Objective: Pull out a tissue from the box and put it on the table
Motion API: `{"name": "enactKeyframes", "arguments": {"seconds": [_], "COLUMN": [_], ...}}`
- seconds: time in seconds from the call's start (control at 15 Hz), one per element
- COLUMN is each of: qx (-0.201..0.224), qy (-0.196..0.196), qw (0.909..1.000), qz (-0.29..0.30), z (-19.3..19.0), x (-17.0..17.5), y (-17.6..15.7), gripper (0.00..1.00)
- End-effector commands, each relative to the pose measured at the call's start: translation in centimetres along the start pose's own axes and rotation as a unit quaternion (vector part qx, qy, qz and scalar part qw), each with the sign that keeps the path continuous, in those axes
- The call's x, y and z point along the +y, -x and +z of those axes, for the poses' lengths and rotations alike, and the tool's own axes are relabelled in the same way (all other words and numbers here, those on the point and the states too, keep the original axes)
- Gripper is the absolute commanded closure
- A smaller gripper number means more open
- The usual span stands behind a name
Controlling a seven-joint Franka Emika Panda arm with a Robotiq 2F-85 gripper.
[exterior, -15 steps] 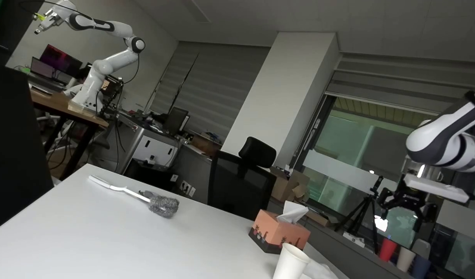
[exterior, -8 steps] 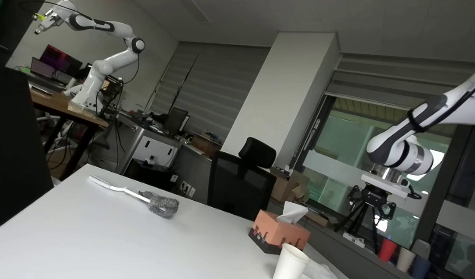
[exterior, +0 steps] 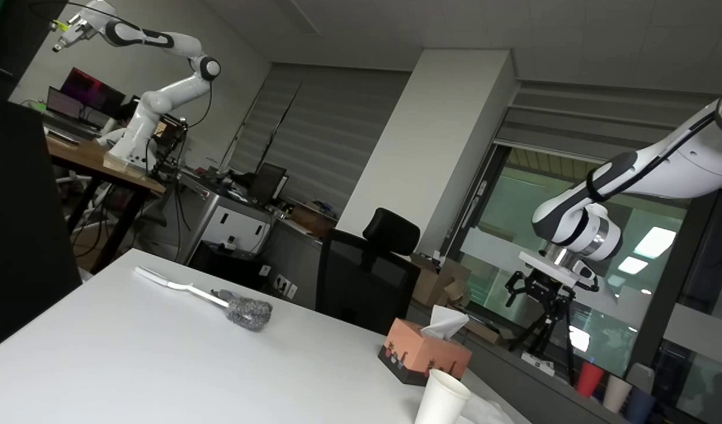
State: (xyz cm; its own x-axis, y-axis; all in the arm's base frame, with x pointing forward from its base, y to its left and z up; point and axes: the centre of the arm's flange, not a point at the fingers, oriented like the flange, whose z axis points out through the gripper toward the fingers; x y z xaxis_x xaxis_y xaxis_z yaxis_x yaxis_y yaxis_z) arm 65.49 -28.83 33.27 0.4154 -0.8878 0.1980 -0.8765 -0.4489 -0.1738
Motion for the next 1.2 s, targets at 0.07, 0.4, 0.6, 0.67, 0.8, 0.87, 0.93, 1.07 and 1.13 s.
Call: {"name": "enactKeyframes", "arguments": {"seconds": [0.07, 0.4, 0.6, 0.67, 0.8, 0.87, 0.93, 1.07, 1.13], "qx": [0.001, -0.006, -0.011, -0.018, -0.029, -0.032, -0.032, -0.028, -0.023], "qy": [0.000, -0.001, 0.005, 0.007, 0.002, -0.004, -0.015, -0.042, -0.053], "qw": [1.0000, 1.0000, 0.9999, 0.9998, 0.9996, 0.9995, 0.9993, 0.9987, 0.9983], "qz": [0.002, 0.000, 0.003, 0.000, -0.004, -0.006, -0.008, -0.010, -0.008], "z": [-0.1, 0.6, 3.0, 4.0, 5.7, 6.4, 7.1, 8.0, 8.3], "x": [0.1, -0.4, -2.6, -3.5, -5.0, -5.6, -6.3, -7.3, -7.7], "y": [-0.2, -0.3, 0.4, 0.7, 1.6, 2.1, 2.7, 3.5, 3.8], "gripper": [0.00, 0.00, 0.00, 0.00, 0.00, 0.00, 0.00, 0.00, 0.00]}}
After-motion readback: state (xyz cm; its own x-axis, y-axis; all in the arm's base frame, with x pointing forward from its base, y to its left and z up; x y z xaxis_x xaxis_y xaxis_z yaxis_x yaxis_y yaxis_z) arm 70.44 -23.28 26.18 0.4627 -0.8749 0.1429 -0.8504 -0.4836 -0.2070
